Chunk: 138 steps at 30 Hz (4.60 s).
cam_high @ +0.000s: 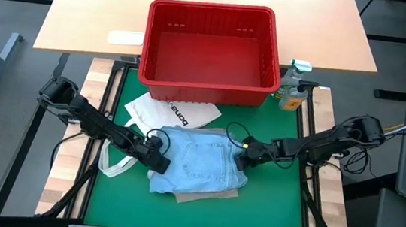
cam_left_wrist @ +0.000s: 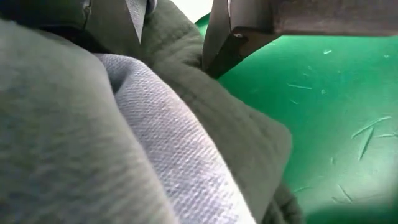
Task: Fold laundry
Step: Put the stacked clothing into the red laundry bin
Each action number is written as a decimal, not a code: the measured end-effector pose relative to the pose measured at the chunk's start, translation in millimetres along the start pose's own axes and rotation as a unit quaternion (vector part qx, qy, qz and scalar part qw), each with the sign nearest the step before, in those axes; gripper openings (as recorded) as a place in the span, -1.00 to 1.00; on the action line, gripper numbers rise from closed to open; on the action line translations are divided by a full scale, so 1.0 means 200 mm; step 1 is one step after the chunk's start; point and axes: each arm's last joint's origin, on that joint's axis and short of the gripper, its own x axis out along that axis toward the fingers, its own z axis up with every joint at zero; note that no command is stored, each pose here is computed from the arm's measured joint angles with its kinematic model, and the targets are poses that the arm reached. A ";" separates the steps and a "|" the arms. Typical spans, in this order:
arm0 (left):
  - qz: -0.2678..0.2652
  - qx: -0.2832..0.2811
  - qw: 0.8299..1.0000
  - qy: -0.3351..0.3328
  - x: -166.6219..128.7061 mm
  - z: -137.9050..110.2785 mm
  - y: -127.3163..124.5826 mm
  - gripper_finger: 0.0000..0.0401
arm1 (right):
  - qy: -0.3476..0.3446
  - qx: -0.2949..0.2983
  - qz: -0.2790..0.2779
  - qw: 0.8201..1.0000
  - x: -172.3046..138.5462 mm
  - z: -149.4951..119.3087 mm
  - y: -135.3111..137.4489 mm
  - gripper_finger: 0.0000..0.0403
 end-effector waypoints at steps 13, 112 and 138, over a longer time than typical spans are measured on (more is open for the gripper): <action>-0.007 0.000 1.000 -0.005 0.00 0.00 -0.01 -0.18 | -0.002 -0.002 0.030 1.000 0.02 0.01 0.02 -0.29; -0.029 -0.014 0.998 0.058 -0.15 -0.03 -0.02 -0.10 | -0.096 -0.001 0.245 0.965 -0.05 0.08 0.23 -0.93; -0.121 -0.086 0.989 0.011 0.20 -0.04 -0.12 0.03 | -0.079 -0.001 0.207 0.975 -0.03 0.07 0.20 -0.92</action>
